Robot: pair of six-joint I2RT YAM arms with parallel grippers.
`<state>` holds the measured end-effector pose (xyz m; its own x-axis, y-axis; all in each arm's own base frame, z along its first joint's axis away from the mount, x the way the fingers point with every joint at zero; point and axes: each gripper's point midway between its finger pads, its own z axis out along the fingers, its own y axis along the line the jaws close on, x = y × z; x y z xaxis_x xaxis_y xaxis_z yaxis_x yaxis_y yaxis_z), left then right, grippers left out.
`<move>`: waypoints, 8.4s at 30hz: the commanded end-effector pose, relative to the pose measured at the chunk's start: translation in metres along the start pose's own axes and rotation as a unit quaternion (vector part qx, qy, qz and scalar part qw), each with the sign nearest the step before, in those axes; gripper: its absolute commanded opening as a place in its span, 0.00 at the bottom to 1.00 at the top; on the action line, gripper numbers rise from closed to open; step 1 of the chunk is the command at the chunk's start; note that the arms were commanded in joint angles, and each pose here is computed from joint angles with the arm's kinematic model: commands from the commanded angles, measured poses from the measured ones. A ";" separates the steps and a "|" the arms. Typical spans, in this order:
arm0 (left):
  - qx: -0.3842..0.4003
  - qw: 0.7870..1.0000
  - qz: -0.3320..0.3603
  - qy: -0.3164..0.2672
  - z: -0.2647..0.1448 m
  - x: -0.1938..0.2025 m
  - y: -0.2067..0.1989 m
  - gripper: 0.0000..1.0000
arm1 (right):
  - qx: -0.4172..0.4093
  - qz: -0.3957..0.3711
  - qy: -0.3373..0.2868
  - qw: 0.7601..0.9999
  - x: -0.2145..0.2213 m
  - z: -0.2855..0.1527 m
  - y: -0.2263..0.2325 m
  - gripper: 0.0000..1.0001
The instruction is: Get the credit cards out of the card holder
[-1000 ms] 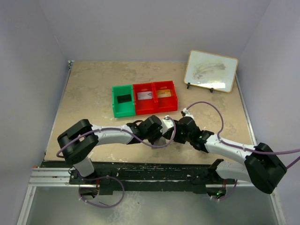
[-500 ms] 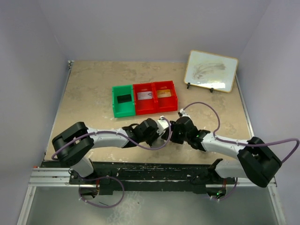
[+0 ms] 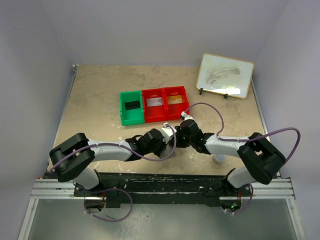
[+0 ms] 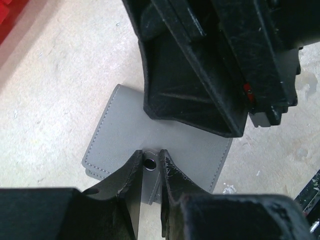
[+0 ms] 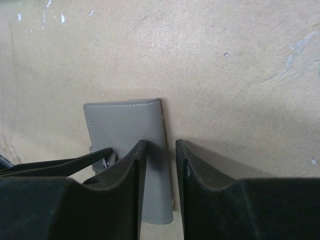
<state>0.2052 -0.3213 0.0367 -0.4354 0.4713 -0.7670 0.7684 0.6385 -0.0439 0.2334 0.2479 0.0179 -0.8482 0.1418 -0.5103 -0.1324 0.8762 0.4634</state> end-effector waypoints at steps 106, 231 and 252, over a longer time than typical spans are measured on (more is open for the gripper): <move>-0.267 0.834 -0.483 0.015 -0.068 0.016 0.044 0.69 | -0.087 -0.003 -0.030 0.996 0.006 -0.025 0.077 0.33; -0.238 0.871 -0.426 -0.046 -0.091 0.025 0.057 0.00 | -0.198 0.041 -0.095 0.975 -0.039 -0.063 0.058 0.61; -0.223 0.880 -0.417 -0.042 -0.081 0.016 0.050 0.00 | -0.197 0.009 -0.092 0.976 -0.056 -0.071 0.074 0.56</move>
<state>0.1864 -0.2157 0.0428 -0.7582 -0.2548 -0.6002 -0.0961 0.9541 -0.2836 0.2235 0.2679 0.1030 -0.7974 0.2667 -0.5412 -0.2705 0.6437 0.7158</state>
